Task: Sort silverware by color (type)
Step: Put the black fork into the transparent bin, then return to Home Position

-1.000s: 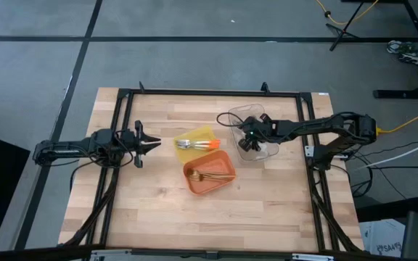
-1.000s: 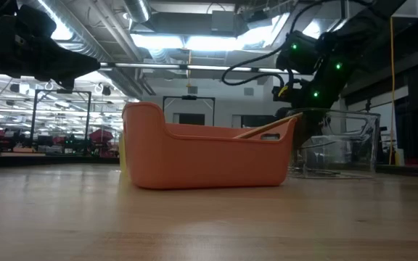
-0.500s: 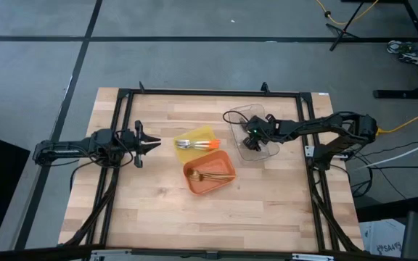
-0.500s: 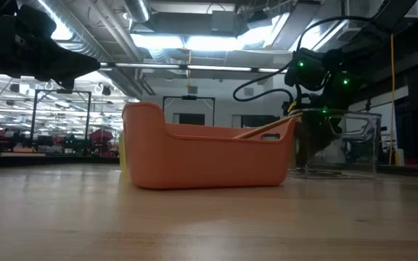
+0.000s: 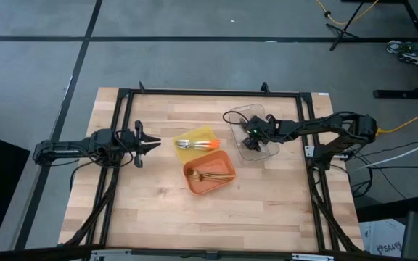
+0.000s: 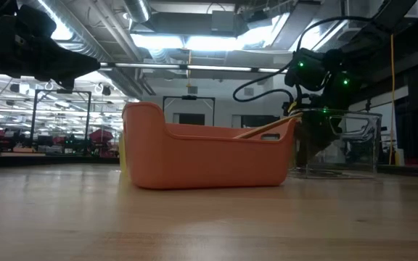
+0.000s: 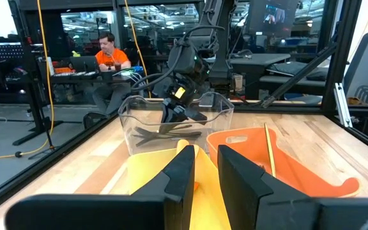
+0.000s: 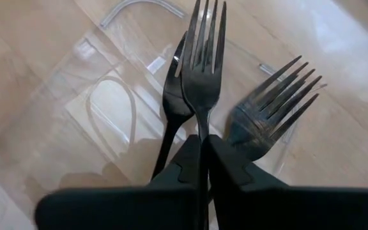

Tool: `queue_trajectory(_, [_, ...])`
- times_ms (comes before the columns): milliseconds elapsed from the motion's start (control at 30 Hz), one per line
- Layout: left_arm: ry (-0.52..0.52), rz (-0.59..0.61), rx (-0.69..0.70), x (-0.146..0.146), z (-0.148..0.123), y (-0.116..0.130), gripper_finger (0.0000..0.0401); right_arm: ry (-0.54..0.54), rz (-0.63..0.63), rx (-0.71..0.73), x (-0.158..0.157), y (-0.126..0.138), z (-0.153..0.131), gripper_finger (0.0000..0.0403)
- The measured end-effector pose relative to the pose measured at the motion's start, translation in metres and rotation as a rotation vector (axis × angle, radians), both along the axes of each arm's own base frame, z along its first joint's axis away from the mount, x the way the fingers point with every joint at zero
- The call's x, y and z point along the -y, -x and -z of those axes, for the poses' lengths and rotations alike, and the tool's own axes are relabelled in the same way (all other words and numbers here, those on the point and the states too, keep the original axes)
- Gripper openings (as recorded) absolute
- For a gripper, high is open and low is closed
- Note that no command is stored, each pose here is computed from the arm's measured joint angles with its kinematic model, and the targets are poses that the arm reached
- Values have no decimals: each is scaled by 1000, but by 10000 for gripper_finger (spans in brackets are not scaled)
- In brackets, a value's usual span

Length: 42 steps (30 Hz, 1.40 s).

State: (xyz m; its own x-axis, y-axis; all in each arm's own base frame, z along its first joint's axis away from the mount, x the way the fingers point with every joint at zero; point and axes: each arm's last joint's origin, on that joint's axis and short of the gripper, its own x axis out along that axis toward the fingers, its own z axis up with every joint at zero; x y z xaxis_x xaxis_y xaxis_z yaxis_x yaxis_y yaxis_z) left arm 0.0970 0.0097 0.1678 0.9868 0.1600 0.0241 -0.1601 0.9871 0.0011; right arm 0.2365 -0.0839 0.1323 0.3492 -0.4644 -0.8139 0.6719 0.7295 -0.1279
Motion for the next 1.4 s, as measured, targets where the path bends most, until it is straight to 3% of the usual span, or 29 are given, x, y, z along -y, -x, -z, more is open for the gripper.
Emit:
queue_trajectory(367, [0, 0, 0, 0, 0, 0, 63, -1, -1, -4, 0, 0, 0, 65])
queue_trajectory(667, [0, 0, 0, 0, 0, 0, 63, -23, -20, 25, 1, -5, -5, 50])
queue_trajectory(1000, [0, -1, 0, 0, 0, 0, 63, -124, -221, 201, 4, -39, -47, 22])
queue_trajectory(1400, [0, -1, 0, 0, 0, 0, 63, -33, -403, 360, 11, -71, -113, 18])
